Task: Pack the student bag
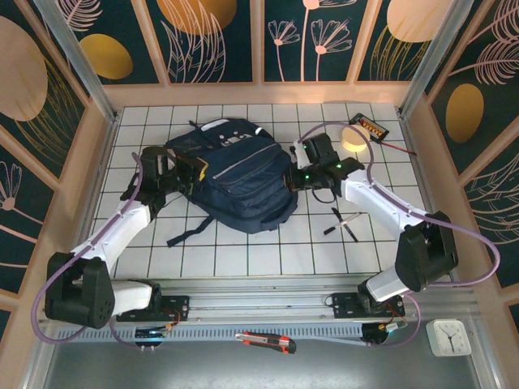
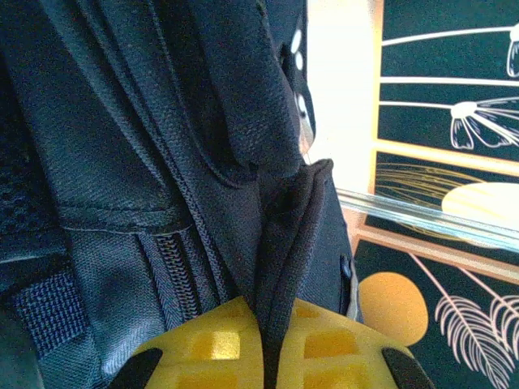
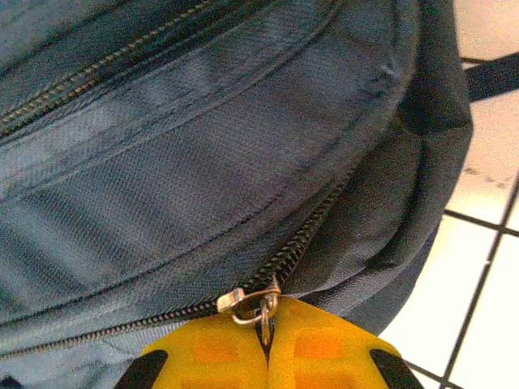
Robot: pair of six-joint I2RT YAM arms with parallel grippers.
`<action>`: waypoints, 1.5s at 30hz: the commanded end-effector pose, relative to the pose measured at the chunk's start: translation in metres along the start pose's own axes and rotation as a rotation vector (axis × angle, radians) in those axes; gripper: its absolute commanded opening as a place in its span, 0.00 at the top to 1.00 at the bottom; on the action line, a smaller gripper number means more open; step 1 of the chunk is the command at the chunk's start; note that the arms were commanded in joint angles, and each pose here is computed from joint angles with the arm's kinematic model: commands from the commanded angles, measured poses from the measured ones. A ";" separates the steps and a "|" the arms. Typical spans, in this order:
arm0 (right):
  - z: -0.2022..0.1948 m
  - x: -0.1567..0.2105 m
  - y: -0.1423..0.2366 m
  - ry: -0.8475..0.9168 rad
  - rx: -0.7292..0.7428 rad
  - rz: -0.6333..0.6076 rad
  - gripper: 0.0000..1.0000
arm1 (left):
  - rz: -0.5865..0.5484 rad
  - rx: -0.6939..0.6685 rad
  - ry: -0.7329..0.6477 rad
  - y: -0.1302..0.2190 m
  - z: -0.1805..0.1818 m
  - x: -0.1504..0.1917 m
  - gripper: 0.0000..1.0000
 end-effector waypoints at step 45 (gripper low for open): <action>0.164 -0.013 -0.088 0.202 -0.280 0.205 1.00 | -0.076 0.172 0.241 0.059 0.061 0.006 0.16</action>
Point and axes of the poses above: each hand's point on the last joint's axis, 136 mm out from that joint toward the fingers, its own y axis back along the fingers, its own z axis along the line the jaws close on, x = y × z, the point moved 8 cm from there along y, back along the fingers
